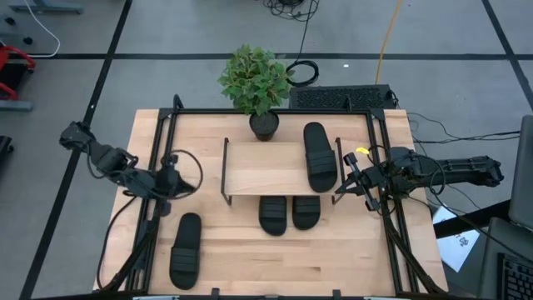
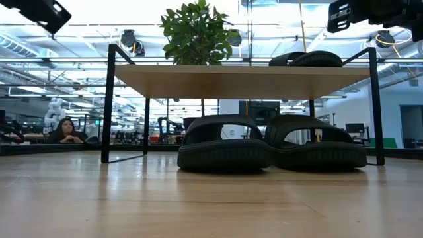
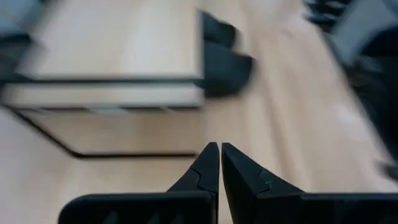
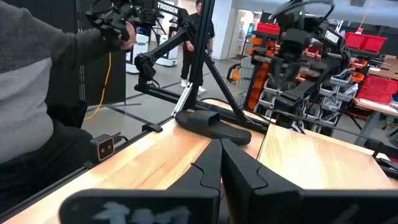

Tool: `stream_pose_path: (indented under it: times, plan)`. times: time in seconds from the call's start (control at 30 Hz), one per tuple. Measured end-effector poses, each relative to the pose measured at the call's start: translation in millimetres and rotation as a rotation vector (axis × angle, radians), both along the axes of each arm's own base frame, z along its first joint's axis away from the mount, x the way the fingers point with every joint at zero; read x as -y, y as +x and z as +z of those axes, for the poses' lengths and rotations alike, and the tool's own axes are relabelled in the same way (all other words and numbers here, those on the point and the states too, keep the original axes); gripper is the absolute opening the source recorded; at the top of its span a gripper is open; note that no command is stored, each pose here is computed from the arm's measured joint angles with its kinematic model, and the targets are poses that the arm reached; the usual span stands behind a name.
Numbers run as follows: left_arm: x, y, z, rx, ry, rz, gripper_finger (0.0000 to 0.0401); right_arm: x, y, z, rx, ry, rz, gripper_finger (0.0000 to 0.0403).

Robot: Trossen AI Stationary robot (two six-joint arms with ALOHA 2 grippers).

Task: Pick and place slides into the shelf
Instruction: Put the black slides on the shelf

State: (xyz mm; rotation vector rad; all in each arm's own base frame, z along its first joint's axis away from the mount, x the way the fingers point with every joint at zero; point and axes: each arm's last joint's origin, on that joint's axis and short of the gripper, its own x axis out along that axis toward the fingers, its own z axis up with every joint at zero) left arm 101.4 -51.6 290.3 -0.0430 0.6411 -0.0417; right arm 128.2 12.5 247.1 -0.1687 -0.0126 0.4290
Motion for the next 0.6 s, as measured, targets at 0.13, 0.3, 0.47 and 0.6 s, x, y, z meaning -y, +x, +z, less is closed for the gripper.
stream_pose_path:
  times: [0.13, 0.3, 0.47, 0.6]
  plan:
    - [5, -1, -3, -0.125, -0.148, -0.065, 0.0018, 0, 0, -1, -0.006, 0.0, 0.0, 0.0]
    - [7, -5, -16, -0.37, -0.274, -0.004, 0.0003, 0, 0, -1, -0.011, 0.004, 0.0, 0.0]
    - [15, -1, -23, -0.541, -0.447, 0.075, 0.0003, 0, 2, -2, -0.027, 0.017, -0.001, 0.0]
    - [22, 6, -27, -0.615, -0.504, 0.104, 0.0007, 0, 3, -3, -0.037, 0.015, 0.0, 0.0]
